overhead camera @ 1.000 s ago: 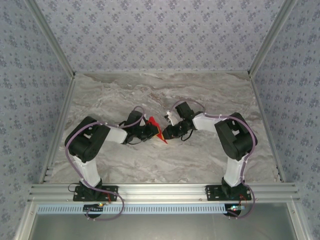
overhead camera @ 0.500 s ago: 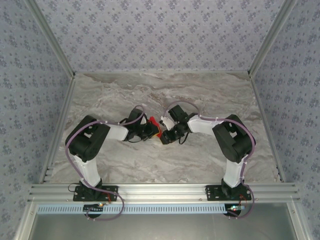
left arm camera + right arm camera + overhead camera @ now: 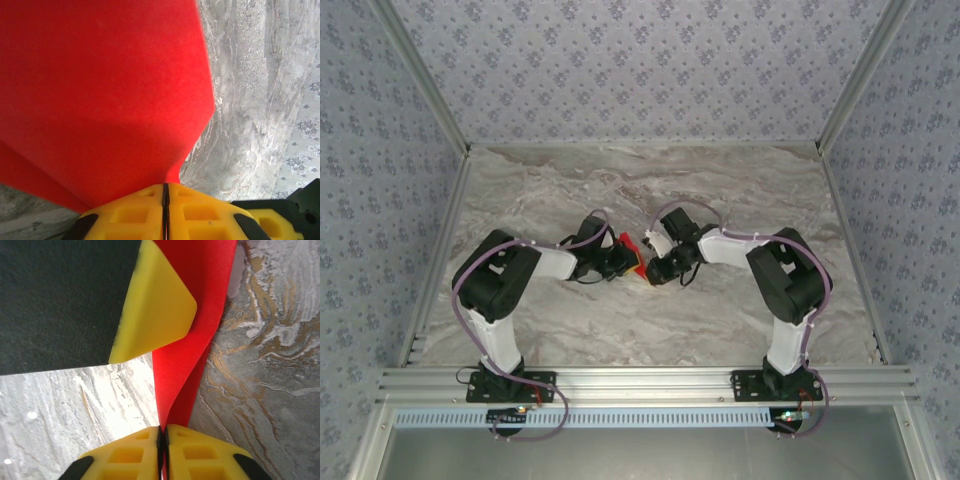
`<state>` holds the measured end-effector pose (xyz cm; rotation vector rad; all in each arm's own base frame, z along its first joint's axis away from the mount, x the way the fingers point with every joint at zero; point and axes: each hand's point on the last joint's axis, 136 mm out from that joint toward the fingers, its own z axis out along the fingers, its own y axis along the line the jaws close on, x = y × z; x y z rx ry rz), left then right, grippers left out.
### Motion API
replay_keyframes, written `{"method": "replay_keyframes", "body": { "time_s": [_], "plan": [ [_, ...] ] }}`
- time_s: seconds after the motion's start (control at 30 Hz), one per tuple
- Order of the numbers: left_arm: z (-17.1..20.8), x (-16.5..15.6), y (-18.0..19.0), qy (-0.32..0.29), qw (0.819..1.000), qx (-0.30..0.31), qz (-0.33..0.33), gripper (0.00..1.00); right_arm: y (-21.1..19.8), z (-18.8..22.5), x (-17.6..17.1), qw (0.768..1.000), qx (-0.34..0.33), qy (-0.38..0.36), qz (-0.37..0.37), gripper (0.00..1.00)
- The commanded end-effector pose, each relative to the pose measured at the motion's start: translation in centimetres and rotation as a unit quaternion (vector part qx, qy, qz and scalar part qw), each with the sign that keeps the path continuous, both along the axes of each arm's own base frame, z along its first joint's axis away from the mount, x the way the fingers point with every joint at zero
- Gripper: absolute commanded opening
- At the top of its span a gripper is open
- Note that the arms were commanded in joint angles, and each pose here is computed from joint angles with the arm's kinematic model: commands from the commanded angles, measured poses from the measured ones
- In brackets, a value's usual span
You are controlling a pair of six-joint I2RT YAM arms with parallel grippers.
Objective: Fold a paper plane with a square sheet of paper (pick it up from the middle)
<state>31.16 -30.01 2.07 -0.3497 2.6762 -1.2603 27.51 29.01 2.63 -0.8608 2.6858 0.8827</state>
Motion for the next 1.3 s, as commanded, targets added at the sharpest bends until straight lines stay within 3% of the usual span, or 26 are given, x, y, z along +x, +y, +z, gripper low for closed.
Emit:
{"method": "replay_keyframes", "body": {
  "time_s": [0.0, 0.2, 0.37, 0.5, 1.27],
  "plan": [
    [-5.3, -1.2, 2.7, 0.049, 0.995, 0.084, 0.024, 0.10, 0.0, 1.6, 0.4, 0.999, 0.028, 0.010, -0.023, 0.20],
    [-5.4, -1.3, 2.7, 0.051, 0.995, 0.085, 0.023, 0.10, 0.5, 3.8, 0.7, 0.998, 0.036, -0.028, -0.042, 0.22],
    [-5.4, -1.3, 2.6, 0.050, 0.995, 0.084, 0.023, 0.10, 1.6, 3.3, 0.7, 0.998, 0.034, -0.029, -0.053, 0.06],
    [-5.4, -1.3, 2.6, 0.051, 0.995, 0.084, 0.022, 0.10, 2.7, 2.6, 0.5, 0.998, 0.036, -0.006, -0.047, 0.00],
    [-5.4, -1.2, 2.6, 0.053, 0.995, 0.086, 0.022, 0.10, 0.4, -1.1, 1.1, 0.997, -0.038, 0.022, -0.065, 0.00]
  ]
}}
